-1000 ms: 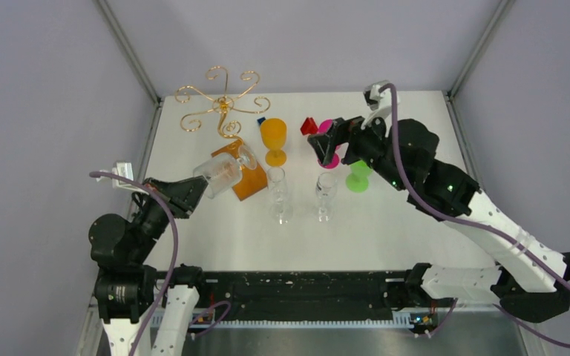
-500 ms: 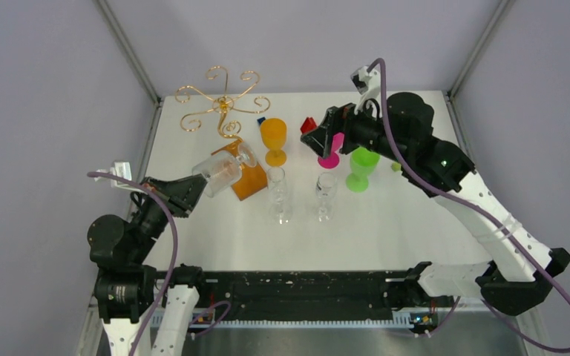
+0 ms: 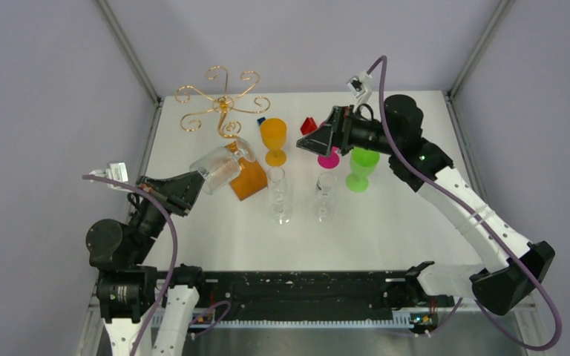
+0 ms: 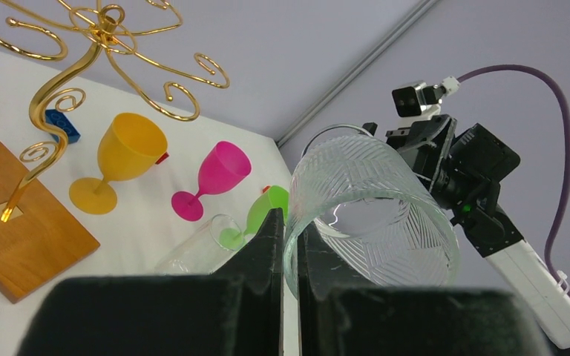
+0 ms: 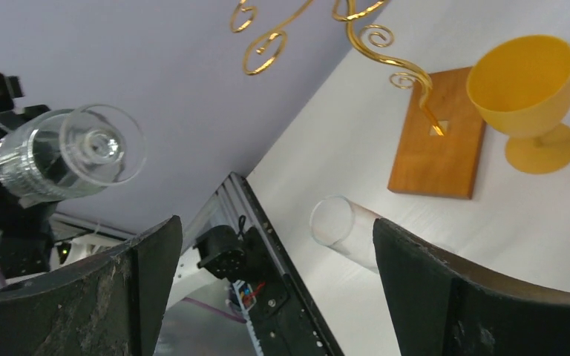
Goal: Place the wine glass upside down on the wine glass rack
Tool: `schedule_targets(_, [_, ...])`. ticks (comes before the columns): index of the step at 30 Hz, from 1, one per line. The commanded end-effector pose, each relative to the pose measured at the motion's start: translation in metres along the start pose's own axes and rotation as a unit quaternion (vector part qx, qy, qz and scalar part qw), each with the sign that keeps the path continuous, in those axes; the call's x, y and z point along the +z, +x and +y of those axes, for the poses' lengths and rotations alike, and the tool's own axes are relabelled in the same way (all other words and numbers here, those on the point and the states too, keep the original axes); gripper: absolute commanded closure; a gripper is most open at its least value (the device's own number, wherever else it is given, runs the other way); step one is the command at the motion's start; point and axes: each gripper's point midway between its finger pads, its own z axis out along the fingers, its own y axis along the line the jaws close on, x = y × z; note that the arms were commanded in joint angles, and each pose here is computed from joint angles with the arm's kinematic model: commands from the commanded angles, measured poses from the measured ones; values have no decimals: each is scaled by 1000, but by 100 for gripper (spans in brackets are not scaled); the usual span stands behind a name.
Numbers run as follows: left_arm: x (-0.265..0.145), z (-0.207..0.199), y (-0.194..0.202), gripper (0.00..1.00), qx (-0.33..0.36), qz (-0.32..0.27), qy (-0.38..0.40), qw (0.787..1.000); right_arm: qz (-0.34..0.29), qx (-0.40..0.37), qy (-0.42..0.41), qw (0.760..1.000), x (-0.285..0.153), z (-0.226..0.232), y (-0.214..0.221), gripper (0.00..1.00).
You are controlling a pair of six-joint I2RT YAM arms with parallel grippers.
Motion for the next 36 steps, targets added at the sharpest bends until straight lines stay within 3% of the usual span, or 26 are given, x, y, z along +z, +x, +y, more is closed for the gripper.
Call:
schedule_targets(1, [0, -30, -22, 100, 30, -48, 65, 996, -59, -23, -98, 993, -22, 53, -29, 1])
schedule_targets(12, [7, -43, -18, 100, 37, -44, 135, 989, -78, 68, -222, 969, -27, 62, -23, 1])
schedule_targets(18, [2, -56, -19, 100, 69, -64, 192, 977, -120, 125, -357, 918, -44, 78, -26, 1])
schedule_targets(23, [6, -54, -19, 100, 59, -70, 202, 975, -113, 175, -404, 891, -42, 75, -29, 1])
schedule_targets(27, [10, -59, -26, 100, 55, -80, 215, 972, -124, 177, -391, 895, -40, 77, -38, 1])
schedule_targets(33, [15, -68, -42, 100, 37, -103, 231, 967, -171, 90, -271, 943, -45, 87, -57, 1])
schedule_targets(36, [18, -73, -48, 100, 23, -105, 239, 965, -198, 83, -236, 948, -56, 68, -64, 1])
